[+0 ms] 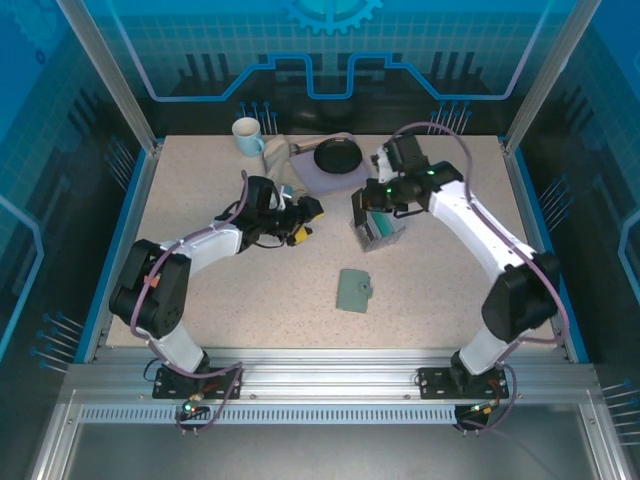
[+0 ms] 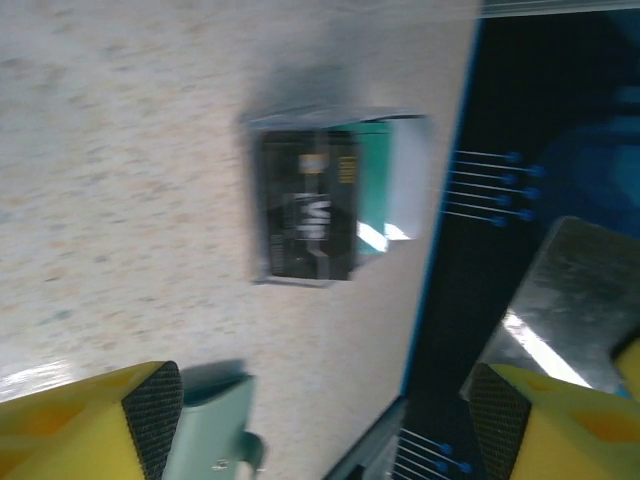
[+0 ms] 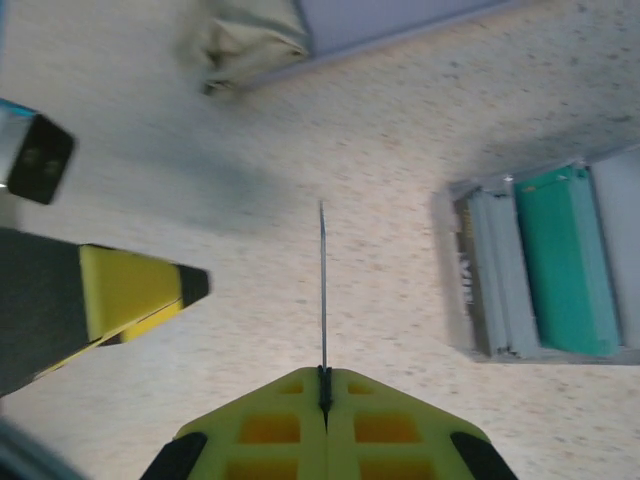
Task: Put the credit cards into the card holder
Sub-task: Pick up the credit card from the storage box.
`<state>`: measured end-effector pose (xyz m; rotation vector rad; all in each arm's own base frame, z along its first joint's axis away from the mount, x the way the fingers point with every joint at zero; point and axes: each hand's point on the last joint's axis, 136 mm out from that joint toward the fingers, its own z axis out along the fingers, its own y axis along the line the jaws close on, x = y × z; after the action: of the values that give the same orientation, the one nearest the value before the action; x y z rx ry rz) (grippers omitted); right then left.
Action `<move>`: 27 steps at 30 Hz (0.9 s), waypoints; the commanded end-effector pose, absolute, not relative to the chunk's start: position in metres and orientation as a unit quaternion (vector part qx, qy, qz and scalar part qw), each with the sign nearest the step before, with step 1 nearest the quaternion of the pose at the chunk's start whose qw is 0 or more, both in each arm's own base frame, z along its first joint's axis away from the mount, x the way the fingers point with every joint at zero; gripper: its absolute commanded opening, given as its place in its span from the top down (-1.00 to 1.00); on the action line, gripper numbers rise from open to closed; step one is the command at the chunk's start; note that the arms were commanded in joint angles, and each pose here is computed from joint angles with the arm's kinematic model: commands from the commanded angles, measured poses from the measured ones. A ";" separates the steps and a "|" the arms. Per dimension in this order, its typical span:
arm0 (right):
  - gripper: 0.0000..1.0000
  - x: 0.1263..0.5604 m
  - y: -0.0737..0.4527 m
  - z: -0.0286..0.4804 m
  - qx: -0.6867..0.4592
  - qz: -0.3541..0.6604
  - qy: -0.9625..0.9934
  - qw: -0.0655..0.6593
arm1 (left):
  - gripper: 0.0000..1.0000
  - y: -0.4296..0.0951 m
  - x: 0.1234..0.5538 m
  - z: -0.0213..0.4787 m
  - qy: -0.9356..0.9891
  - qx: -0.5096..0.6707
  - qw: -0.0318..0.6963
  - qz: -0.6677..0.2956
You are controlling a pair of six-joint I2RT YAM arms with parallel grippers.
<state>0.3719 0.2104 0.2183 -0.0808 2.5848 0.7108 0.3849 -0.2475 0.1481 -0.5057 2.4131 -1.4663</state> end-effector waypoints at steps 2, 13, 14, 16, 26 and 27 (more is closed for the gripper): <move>1.00 0.360 0.241 0.255 -0.032 0.421 0.883 0.207 | -0.61 -0.266 0.384 0.217 0.778 -0.109 0.149 -0.600; 1.00 0.355 0.256 0.268 -0.037 0.493 0.851 0.180 | -0.34 -0.280 0.372 0.281 0.730 -0.029 0.156 -0.665; 1.00 0.354 0.258 0.268 -0.037 0.499 0.848 0.176 | -0.24 -0.281 0.370 0.284 0.729 -0.023 0.156 -0.666; 1.00 0.354 0.260 0.267 -0.038 0.505 0.845 0.171 | -0.05 -0.282 0.366 0.288 0.727 -0.014 0.161 -0.667; 0.88 0.357 0.258 0.263 -0.031 0.520 0.839 0.155 | 0.92 -0.279 0.360 0.298 0.731 -0.006 0.174 -0.660; 0.83 0.356 0.260 0.264 -0.034 0.527 0.836 0.151 | 0.98 -0.279 0.360 0.299 0.730 -0.005 0.173 -0.661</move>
<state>0.3555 0.2566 0.2667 -0.0934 2.4033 1.4454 0.3679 -0.2768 0.2721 -0.1096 2.1211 -1.8555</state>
